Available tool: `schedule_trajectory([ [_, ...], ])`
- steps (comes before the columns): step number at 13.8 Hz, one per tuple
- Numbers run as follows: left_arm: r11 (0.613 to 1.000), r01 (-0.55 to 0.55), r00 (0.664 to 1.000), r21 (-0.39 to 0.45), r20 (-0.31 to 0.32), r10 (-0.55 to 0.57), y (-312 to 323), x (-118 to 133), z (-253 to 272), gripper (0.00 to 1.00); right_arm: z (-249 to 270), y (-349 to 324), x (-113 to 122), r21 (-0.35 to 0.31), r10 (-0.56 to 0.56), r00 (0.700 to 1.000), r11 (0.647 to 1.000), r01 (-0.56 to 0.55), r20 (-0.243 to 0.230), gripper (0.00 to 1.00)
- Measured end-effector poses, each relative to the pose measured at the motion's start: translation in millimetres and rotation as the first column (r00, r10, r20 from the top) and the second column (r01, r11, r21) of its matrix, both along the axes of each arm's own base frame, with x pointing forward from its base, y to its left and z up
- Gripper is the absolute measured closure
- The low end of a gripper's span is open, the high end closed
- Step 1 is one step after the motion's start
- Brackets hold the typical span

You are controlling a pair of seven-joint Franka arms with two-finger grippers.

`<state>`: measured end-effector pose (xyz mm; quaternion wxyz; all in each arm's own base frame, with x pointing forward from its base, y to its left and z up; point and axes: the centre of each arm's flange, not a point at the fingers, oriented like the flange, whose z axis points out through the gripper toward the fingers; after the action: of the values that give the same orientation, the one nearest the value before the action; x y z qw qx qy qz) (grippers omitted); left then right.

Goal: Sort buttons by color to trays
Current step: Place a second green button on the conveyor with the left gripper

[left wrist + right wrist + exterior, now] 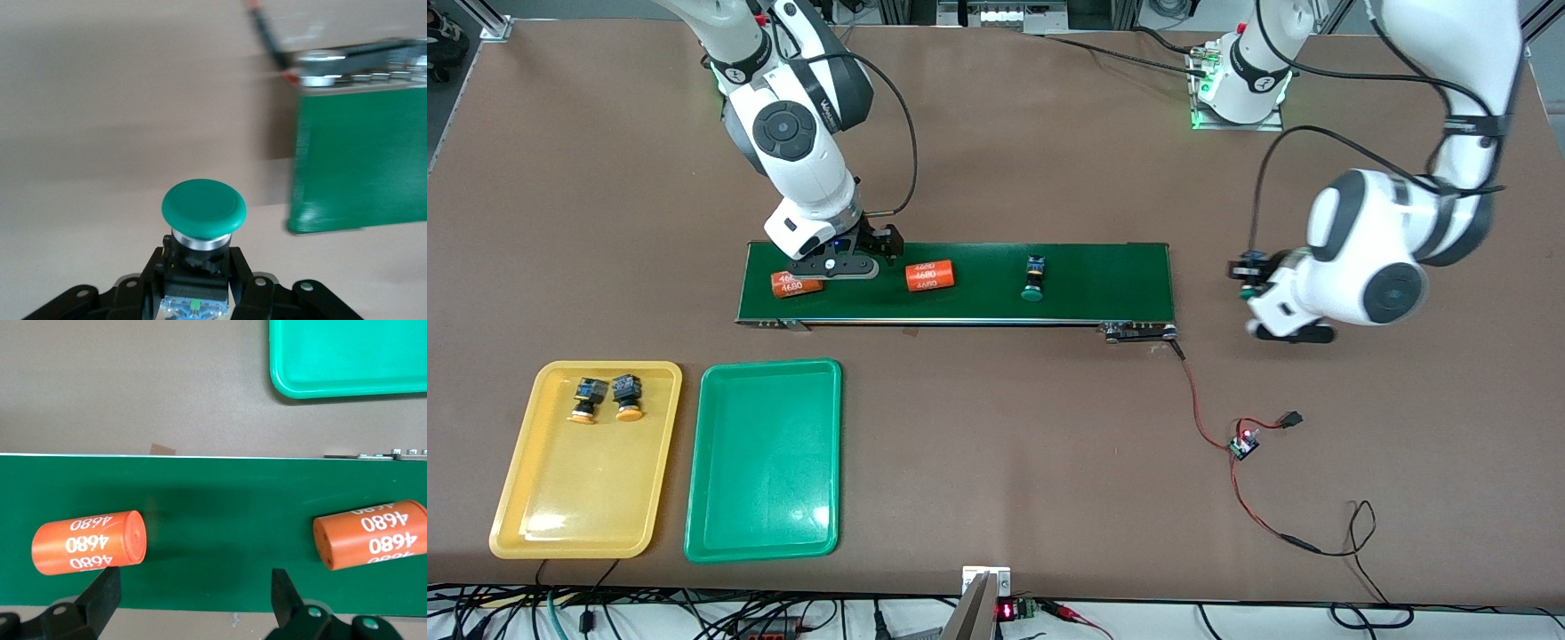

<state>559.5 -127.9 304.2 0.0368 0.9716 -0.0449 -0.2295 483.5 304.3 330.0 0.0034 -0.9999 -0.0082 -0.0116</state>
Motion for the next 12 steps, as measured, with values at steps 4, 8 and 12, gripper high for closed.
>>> schedule_trajectory([
  [4, 0.998, -0.020, 0.999, -0.056, 0.043, 0.023, -67, -1, -29, 0.58, 0, 0, 0, -0.001, 0.002, 1.000, 1.000, -0.002, 0.001, 0.00],
  [8, 0.998, -0.039, 0.998, -0.056, 0.056, 0.042, -107, -8, -52, 0.58, 0, -1, 0, -0.001, 0.001, 1.000, 1.000, -0.001, 0.001, 0.00],
  [12, 0.998, -0.042, 0.998, -0.052, 0.043, 0.044, -120, -14, -58, 0.43, 0, -1, 0, -0.002, 0.001, 1.000, 1.000, -0.001, 0.000, 0.00],
])
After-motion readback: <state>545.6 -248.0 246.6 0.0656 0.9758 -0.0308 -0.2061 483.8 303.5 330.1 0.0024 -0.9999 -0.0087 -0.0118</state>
